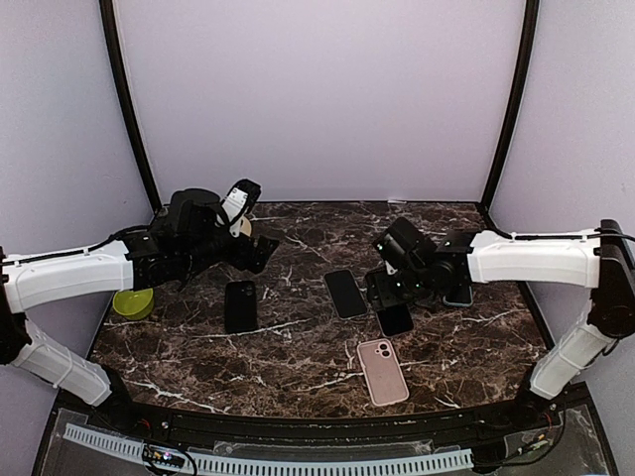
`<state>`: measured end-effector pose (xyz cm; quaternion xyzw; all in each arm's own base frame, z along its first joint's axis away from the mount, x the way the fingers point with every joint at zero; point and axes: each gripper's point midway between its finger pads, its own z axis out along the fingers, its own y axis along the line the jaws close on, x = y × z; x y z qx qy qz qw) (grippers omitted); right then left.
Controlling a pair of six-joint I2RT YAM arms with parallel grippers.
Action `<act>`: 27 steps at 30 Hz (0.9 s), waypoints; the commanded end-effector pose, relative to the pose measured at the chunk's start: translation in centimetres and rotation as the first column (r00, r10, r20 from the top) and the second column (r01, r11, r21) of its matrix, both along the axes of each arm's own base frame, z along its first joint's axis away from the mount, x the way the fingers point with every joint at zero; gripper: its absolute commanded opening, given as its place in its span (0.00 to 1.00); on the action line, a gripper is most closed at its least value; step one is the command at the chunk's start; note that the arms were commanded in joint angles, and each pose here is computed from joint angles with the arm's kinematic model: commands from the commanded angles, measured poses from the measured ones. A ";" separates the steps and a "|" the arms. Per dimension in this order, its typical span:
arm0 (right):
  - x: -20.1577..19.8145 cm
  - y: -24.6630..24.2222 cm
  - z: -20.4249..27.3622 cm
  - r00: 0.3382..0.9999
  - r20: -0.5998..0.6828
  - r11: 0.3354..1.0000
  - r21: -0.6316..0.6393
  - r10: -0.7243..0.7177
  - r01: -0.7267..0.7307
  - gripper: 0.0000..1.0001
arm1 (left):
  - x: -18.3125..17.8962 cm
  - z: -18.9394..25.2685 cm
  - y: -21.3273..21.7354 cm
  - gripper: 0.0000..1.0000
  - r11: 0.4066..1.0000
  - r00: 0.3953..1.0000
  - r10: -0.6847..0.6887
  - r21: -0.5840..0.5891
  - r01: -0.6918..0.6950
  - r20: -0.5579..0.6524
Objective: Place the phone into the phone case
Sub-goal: Install the phone into the phone case.
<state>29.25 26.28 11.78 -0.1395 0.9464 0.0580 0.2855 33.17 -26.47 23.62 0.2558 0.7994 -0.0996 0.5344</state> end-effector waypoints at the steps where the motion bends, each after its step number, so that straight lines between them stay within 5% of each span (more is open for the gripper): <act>1: -4.2 1.8 0.8 0.992 0.037 0.986 0.123 -0.120 0.114 0.12 | -0.1 -0.8 0.0 0.98 1.000 1.000 -0.011 0.001 0.011 -0.017; 12: -12.7 2.5 -3.6 0.993 -0.042 0.990 0.082 -0.111 0.114 0.02 | 0.0 -1.4 -0.2 0.98 1.000 0.999 -0.014 0.011 0.014 -0.031; 27: -12.8 2.8 -6.0 0.998 -0.002 0.997 0.038 -0.066 0.066 0.00 | 0.0 -1.5 -0.2 0.98 1.000 0.999 -0.013 0.012 0.014 -0.032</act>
